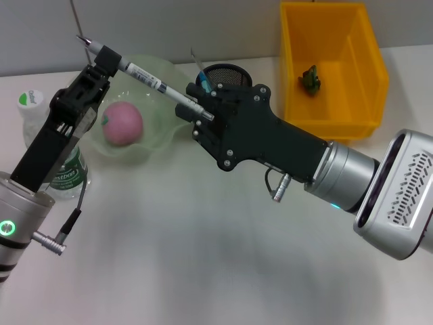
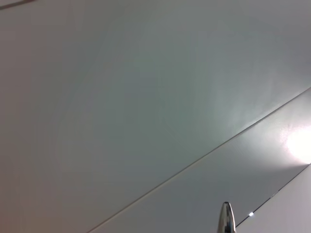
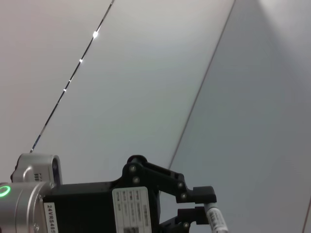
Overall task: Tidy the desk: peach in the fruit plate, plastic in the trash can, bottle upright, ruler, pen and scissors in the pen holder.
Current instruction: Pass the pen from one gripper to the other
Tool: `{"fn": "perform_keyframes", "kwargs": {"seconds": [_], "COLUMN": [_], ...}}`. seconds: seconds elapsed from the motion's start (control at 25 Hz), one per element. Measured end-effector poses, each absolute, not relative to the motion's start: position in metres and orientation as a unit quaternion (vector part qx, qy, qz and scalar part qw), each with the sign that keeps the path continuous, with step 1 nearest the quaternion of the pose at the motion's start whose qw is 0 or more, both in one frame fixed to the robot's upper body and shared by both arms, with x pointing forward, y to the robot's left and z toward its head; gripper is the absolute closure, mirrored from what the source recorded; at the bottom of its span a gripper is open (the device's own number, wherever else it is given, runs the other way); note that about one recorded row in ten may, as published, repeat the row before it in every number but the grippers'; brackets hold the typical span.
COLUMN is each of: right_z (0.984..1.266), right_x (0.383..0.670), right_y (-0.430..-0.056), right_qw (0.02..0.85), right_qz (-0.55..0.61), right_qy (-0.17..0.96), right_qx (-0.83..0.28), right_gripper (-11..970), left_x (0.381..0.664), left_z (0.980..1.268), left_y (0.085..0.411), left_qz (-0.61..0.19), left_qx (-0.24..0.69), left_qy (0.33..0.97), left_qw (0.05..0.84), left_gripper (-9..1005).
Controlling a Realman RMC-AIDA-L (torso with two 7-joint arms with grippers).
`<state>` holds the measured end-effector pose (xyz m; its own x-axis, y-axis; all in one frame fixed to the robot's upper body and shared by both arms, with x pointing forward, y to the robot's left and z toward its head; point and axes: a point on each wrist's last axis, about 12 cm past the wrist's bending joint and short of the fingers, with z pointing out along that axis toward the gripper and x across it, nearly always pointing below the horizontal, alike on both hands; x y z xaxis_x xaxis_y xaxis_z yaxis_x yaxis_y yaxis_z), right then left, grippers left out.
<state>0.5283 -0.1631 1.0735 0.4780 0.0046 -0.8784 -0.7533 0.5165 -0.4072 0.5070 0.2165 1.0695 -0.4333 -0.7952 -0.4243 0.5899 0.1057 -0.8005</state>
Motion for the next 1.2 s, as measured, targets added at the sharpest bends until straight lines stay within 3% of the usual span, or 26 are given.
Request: {"fn": "perform_keyframes", "kwargs": {"seconds": [0.52, 0.92, 1.12, 1.2], "right_z": [1.0729, 1.0732, 1.0726, 1.0725], "right_x": [0.5305, 0.5299, 0.5290, 0.5288], "right_y": [-0.1608, -0.1611, -0.1616, -0.1615], "right_qw": [0.744, 0.746, 0.747, 0.747], "right_qz": [0.252, 0.254, 0.255, 0.256], "right_qy": [0.447, 0.450, 0.452, 0.453], "right_qx": [-0.429, -0.419, -0.416, -0.414], "right_gripper": [838, 839, 838, 838], "left_x": [0.5098, 0.5107, 0.5109, 0.5110], "left_z": [1.0715, 1.0721, 1.0723, 1.0724], "left_y": [0.2164, 0.2167, 0.2183, 0.2186], "left_qz": [-0.663, -0.661, -0.659, -0.659], "left_qx": [-0.093, -0.090, -0.089, -0.088], "left_qy": [0.527, 0.527, 0.527, 0.526], "left_qw": [0.524, 0.527, 0.530, 0.531], "left_gripper": [832, 827, 612, 585]}}
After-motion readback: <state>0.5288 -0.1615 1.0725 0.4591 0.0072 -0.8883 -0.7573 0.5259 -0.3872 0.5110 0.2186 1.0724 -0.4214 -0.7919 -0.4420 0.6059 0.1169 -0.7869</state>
